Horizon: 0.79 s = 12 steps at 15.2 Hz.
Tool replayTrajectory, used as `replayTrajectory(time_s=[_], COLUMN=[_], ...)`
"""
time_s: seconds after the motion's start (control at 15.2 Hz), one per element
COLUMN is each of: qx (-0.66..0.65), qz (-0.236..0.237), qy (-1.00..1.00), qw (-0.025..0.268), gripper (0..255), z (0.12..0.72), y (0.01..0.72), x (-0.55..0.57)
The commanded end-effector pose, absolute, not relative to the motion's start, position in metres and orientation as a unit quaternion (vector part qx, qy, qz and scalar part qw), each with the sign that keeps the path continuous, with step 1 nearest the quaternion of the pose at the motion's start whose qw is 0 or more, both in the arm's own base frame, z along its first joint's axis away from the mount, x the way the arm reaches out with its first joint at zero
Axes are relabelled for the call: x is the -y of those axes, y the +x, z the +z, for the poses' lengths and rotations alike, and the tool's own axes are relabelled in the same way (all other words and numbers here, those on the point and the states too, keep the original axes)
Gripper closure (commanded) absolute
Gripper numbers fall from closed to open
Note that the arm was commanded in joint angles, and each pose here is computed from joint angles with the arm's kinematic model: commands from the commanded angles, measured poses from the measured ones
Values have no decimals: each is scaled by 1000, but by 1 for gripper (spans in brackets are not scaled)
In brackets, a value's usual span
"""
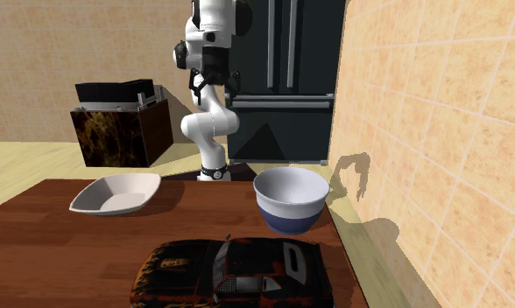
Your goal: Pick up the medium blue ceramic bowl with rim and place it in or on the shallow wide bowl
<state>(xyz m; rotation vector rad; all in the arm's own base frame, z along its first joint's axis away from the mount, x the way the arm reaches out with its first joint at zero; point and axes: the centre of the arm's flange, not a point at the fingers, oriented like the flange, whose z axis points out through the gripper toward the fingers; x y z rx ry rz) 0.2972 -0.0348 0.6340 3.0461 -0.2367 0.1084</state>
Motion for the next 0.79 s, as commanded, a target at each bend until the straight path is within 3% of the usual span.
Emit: replayTrajectory(time_s=[0.0,0.73], qx=[77,76], qz=[35,40], qy=[995,994], qw=[42,65], gripper=[0,0], z=[634,578], y=[297,402], x=[35,-54])
